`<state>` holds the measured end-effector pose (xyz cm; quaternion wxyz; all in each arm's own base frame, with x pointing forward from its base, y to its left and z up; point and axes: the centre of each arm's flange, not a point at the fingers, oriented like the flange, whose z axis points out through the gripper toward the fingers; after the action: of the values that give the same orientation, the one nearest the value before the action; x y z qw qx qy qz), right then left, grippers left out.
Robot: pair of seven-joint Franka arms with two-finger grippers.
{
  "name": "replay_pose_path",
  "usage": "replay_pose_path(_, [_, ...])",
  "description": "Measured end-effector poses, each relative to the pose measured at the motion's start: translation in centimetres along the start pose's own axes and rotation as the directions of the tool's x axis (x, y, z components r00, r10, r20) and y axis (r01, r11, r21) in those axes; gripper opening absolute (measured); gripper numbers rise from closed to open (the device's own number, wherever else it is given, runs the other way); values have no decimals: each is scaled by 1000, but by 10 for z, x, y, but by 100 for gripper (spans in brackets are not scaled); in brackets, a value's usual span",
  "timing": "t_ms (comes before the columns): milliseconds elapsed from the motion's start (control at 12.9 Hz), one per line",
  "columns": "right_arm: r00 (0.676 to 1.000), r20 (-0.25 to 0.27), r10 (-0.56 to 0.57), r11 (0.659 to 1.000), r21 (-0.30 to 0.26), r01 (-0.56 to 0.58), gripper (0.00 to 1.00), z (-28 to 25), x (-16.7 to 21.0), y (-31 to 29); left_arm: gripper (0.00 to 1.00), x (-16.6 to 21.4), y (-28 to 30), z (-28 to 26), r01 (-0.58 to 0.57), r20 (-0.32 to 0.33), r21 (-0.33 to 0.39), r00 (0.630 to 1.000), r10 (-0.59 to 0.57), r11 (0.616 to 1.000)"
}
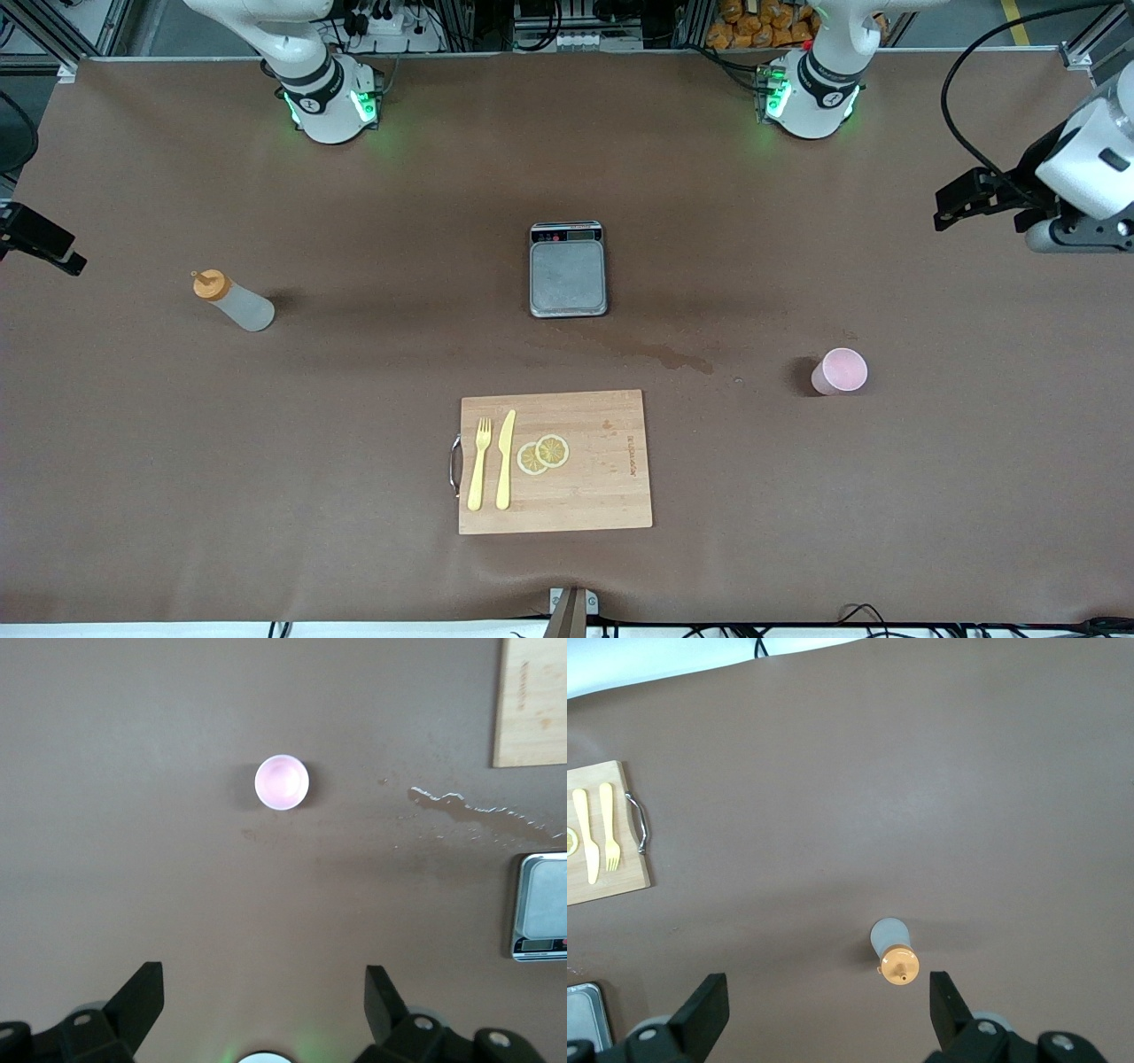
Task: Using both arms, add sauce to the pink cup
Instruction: 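Reach the left gripper down to the pink cup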
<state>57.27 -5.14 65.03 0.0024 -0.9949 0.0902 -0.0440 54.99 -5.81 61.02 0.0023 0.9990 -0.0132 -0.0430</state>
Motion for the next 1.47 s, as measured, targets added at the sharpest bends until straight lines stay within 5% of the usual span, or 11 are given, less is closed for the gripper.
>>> replay_pose_path(927, [967,174,187,982,-27,-186,100,101,31,88,100,36,-12,175,100,-92,-20,991,-102,995])
replay_pose_path(1236, [868,305,393,914,-27,-404,100,134,24,119,100,57,-16,227,93,-103,-7,990,-93,996])
replay_pose_path(1468, [756,424,498,837,-7,-547,100,176,22,152,100,78,-38,277,128,-125,-25,984,-130,992])
